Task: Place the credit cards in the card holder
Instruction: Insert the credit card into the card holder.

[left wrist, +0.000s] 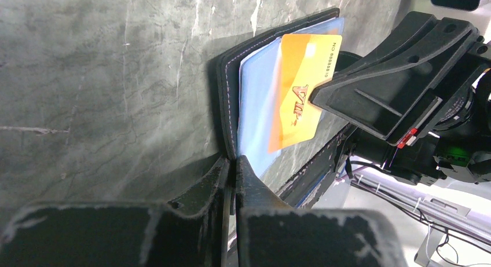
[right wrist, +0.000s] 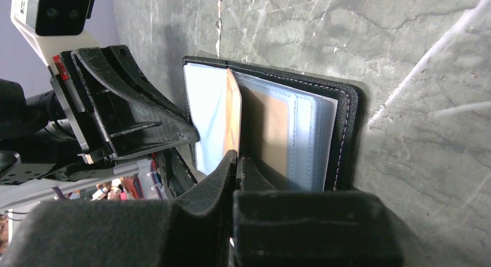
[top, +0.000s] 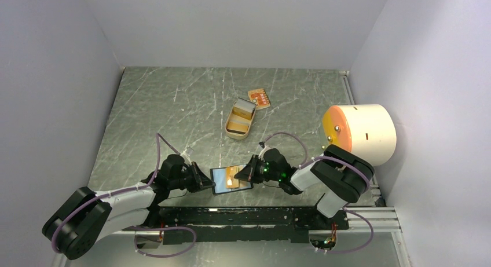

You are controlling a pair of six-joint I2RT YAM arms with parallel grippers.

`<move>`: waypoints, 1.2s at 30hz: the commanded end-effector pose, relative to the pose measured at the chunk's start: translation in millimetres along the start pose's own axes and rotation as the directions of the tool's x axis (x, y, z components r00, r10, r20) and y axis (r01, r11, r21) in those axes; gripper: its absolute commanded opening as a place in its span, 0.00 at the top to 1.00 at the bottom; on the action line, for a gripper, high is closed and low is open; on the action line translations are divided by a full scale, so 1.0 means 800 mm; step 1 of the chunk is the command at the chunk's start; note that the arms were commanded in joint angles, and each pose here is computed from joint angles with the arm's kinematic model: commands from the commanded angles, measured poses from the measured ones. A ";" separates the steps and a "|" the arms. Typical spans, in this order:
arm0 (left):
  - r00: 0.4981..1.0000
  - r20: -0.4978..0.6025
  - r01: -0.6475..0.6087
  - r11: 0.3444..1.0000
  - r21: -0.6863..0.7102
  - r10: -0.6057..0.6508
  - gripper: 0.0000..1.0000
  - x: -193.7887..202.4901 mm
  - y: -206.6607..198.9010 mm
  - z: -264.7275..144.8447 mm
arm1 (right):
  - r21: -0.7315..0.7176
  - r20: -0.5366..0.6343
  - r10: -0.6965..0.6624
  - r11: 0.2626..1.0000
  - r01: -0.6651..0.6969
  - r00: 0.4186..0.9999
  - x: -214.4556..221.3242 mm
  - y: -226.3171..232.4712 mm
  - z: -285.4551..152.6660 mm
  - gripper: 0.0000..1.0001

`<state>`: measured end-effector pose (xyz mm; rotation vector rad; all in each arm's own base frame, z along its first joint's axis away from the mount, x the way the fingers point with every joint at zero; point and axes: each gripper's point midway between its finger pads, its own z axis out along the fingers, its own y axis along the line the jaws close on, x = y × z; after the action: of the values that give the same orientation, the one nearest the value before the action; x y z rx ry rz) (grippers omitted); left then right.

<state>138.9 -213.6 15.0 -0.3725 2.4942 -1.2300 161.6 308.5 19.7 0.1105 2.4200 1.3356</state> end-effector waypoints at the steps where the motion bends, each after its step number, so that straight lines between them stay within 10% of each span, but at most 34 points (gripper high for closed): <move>1: 1.000 0.003 -0.012 0.999 0.029 0.012 0.91 -0.002 -0.008 -0.001 | 0.102 -0.045 -0.011 0.995 0.015 0.999 0.020 -0.034 0.000 1.00; 36: 1.000 0.001 -0.025 0.999 0.048 0.025 0.90 -0.003 -0.014 -0.001 | 0.062 -0.113 -0.057 0.996 0.064 0.992 0.023 -0.017 0.011 0.99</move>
<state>138.7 -213.9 15.2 -0.3704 2.4943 -1.2327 155.4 317.9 19.2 0.0257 2.4612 1.3472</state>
